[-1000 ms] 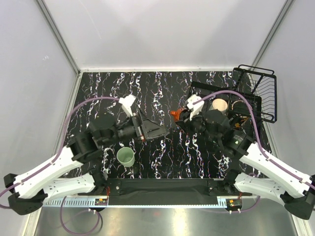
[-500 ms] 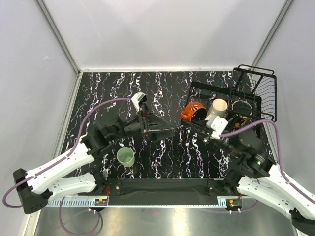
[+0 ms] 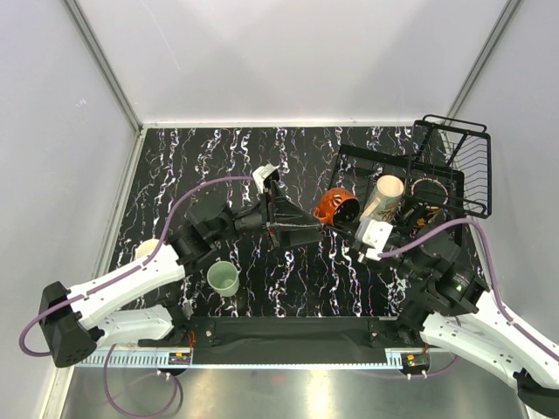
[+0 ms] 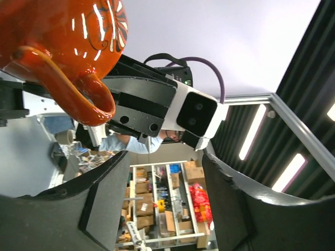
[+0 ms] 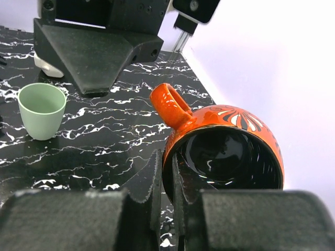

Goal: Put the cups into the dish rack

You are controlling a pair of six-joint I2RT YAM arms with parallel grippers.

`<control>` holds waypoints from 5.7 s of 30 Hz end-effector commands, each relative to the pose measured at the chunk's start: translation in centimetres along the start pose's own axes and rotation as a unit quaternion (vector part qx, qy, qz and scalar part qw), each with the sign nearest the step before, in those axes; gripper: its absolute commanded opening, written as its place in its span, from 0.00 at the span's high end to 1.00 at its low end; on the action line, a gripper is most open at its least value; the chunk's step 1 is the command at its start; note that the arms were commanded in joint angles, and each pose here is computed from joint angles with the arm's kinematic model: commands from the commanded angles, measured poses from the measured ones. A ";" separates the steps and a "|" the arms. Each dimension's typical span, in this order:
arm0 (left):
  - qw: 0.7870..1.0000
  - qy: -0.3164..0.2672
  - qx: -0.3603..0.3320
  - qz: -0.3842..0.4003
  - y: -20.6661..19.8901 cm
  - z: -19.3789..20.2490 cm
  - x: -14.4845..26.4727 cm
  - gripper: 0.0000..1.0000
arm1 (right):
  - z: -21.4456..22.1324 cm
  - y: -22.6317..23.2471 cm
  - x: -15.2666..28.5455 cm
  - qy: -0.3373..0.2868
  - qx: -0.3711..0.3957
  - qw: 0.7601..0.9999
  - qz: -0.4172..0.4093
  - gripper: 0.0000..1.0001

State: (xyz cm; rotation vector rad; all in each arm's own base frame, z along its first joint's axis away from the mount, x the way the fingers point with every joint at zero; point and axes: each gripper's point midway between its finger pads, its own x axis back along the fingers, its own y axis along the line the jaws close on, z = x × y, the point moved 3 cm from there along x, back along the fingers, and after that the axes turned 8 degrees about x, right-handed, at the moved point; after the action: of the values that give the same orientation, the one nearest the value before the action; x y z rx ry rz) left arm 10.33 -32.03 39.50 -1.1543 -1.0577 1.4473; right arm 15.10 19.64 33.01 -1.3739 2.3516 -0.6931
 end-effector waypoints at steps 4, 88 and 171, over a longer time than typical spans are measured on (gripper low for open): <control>0.999 0.026 0.017 0.025 -0.7 1.0 0.4 0.42 | -3.8 -1.8 0.8 -0.068 0.053 0.996 0.023 1.00; 0.935 -0.127 -0.283 -0.173 2.2 -6.0 -1.6 1.00 | -2.0 -5.3 6.8 0.027 -0.094 0.976 0.193 0.33; 0.743 -0.112 -0.542 -0.377 24.8 -32.2 -20.1 0.97 | -2.1 -16.7 4.6 0.253 -0.358 0.821 0.365 0.02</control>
State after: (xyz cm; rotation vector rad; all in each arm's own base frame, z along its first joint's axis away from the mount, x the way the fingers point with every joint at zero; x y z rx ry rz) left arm 38.54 -52.44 8.00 -0.9359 -2.2723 0.0850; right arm 23.73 9.02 42.61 -0.2941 3.5013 0.0903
